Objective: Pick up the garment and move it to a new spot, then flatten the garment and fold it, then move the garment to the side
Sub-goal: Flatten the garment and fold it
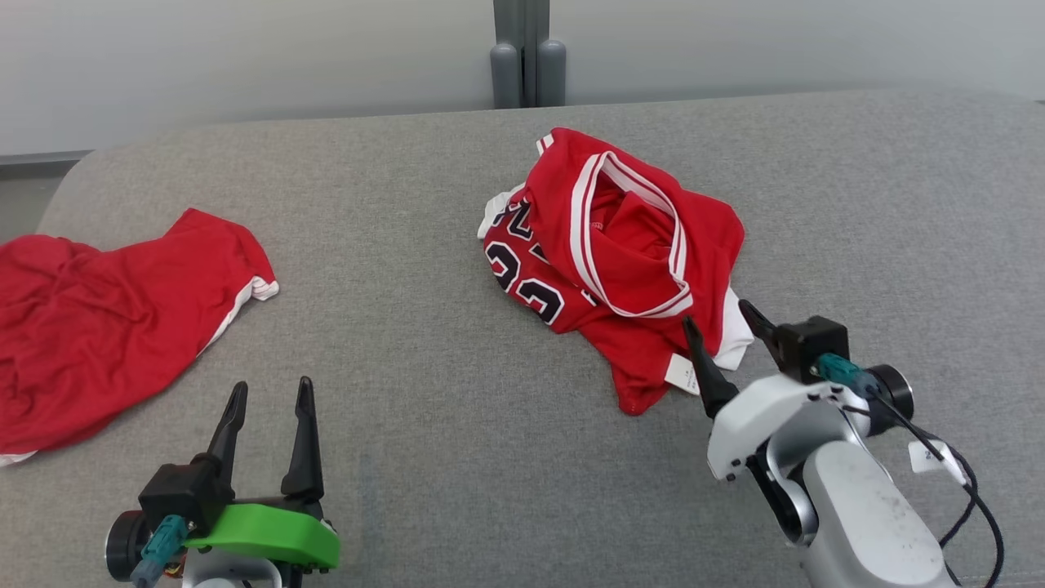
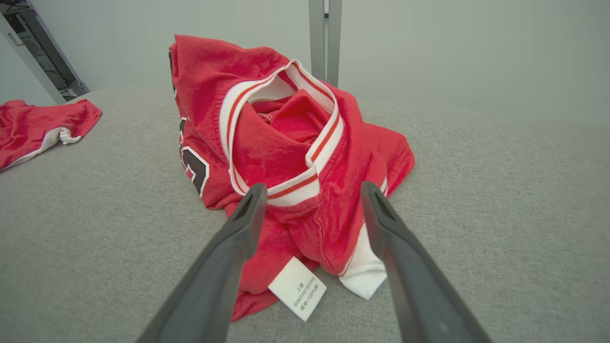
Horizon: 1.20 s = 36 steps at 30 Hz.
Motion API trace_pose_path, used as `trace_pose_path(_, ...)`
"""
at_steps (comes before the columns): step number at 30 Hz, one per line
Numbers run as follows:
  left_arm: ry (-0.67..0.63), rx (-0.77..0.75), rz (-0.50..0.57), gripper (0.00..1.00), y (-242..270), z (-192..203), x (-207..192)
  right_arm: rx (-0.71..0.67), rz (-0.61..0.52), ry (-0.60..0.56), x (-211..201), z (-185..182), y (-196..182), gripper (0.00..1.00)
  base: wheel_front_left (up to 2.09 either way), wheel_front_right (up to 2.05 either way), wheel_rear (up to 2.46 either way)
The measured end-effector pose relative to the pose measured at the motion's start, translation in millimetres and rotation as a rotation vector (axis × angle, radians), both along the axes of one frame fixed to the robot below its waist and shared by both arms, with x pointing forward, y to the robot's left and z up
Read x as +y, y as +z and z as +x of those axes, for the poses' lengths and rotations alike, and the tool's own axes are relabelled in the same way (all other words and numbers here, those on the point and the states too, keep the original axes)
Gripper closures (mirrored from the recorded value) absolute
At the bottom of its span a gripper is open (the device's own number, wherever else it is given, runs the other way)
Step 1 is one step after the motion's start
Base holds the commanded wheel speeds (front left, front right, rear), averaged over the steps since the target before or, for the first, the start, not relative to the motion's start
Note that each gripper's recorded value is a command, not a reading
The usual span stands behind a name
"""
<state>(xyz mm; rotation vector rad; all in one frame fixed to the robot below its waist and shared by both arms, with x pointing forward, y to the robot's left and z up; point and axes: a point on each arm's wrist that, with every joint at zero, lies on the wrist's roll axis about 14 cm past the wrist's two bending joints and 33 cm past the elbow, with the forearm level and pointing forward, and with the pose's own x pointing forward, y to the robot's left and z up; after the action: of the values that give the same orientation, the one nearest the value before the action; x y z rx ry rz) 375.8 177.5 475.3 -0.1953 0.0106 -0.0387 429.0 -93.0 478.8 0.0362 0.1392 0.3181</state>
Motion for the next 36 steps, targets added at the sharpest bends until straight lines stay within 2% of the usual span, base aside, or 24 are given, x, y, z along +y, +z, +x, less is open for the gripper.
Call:
trace_pose_path(6, 0.014, 0.004, -0.008, 0.0, -1, 2, 5, 0.141, -0.091, 0.066, 20, 22, -26, 0.0, 0.0, 0.0, 0.0)
trace_pose_path(14, 0.031, 0.024, -0.023, 0.0, -7, 0, 10, 0.231, -0.195, 0.111, 29, 37, -55, 0.0, 0.0, 0.0, 0.0)
trace_pose_path(15, 0.037, 0.027, -0.025, 0.0, -8, -1, 12, 0.231, -0.199, 0.122, 33, 38, -56, 0.53, 0.0, 0.0, 0.0)
trace_pose_path(16, 0.043, 0.028, -0.024, 0.0, -9, -2, 13, 0.221, -0.198, 0.132, 36, 39, -55, 0.92, 0.0, 0.0, 0.0)
trace_pose_path(17, 0.047, 0.028, -0.025, 0.0, -9, -2, 15, 0.208, -0.197, 0.139, 39, 41, -53, 1.0, 0.0, 0.0, 0.0)
trace_pose_path(25, 0.058, 0.01, -0.025, 0.0, -2, -7, 18, 0.026, -0.106, 0.207, 70, 44, -6, 1.0, 0.0, 0.0, 0.0)
trace_pose_path(28, 0.056, 0.005, -0.027, 0.0, -1, -7, 17, -0.057, -0.012, 0.254, 91, 44, 31, 1.0, 0.0, 0.0, 0.0)
trace_pose_path(32, 0.047, -0.006, -0.028, 0.0, 2, -4, 14, -0.101, 0.234, 0.321, 118, 43, 89, 1.0, 0.0, 0.0, 0.0)
trace_pose_path(33, 0.043, -0.007, -0.026, 0.0, 2, -3, 13, -0.093, 0.335, 0.338, 124, 42, 105, 1.0, 0.0, 0.0, 0.0)
trace_pose_path(36, 0.035, -0.01, -0.027, 0.0, 3, 0, 11, -0.1, 0.484, 0.395, 138, 44, 140, 1.0, 0.0, 0.0, 0.0)
